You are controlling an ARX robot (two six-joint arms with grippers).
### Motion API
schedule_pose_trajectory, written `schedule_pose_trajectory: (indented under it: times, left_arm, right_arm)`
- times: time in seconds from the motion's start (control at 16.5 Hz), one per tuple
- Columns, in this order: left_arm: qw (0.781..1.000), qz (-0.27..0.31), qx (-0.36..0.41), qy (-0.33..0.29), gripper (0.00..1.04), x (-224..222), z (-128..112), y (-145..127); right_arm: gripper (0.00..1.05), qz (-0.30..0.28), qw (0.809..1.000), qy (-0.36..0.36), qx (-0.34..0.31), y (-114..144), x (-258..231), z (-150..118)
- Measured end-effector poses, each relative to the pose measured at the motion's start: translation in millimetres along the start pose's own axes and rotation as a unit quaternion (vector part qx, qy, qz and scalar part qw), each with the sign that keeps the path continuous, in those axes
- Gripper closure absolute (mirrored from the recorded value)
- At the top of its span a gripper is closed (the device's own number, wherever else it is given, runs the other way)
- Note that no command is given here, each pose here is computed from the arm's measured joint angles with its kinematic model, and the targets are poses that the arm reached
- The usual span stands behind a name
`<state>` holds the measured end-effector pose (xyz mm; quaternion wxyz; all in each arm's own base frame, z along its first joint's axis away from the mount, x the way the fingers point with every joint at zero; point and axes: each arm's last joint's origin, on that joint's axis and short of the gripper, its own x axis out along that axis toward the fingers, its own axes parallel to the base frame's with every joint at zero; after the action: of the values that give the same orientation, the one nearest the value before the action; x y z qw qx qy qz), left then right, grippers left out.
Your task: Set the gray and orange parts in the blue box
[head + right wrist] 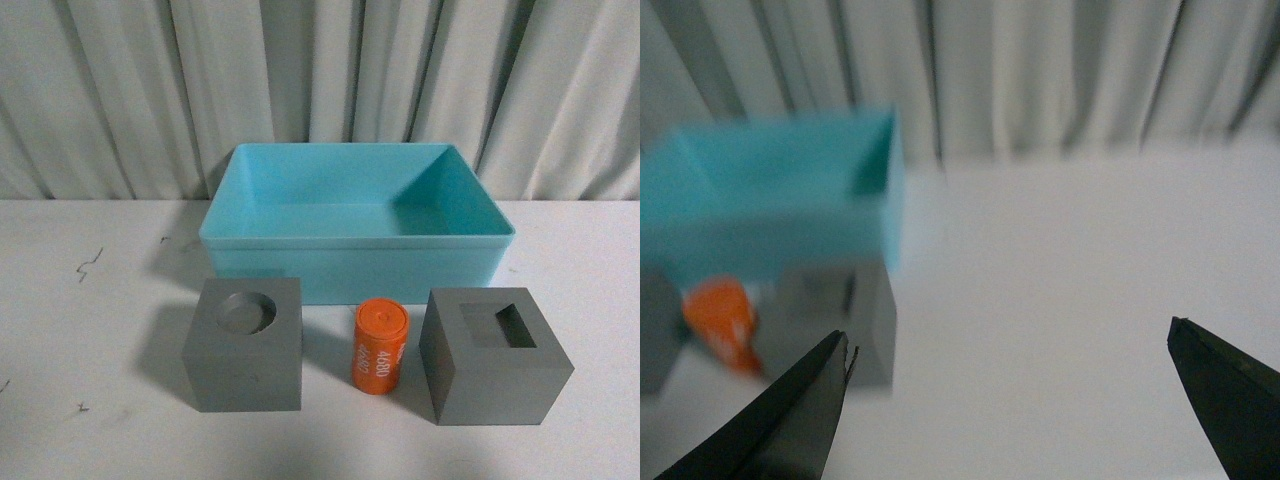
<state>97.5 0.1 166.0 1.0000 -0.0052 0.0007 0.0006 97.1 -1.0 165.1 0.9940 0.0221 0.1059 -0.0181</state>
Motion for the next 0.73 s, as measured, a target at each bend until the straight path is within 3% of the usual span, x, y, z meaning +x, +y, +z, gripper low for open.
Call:
schedule_pose_trajectory:
  times: [0.06,0.18,0.36,0.48,0.6,0.73]
  left_arm:
    - [1.0,-0.001,0.0,-0.001,0.07,0,0,0]
    - [1.0,0.0,0.0,0.0,0.07,0,0,0]
    - [1.0,-0.001,0.0,0.0,0.07,0,0,0]
    - [1.0,0.0,0.0,0.0,0.07,0,0,0]
    - [1.0,0.0,0.0,0.0,0.07,0,0,0]
    - [1.0,0.0,0.0,0.0,0.07,0,0,0]
  right_arm:
    - [0.06,-0.025,0.995,0.09,0.023,-6,14,12]
    - [0.06,-0.027,0.998,0.059,0.027,-17,42,50]
    - [0.06,0.058,0.998,0.024,-0.022,-5,97,94]
    - [0.06,0.098,0.992,0.07,-0.038,9,131,80]
    - [0.06,0.139,0.977,0.149,-0.059,37,163,33]
    - [0.06,0.151,0.971,0.173,-0.071,53,173,14]
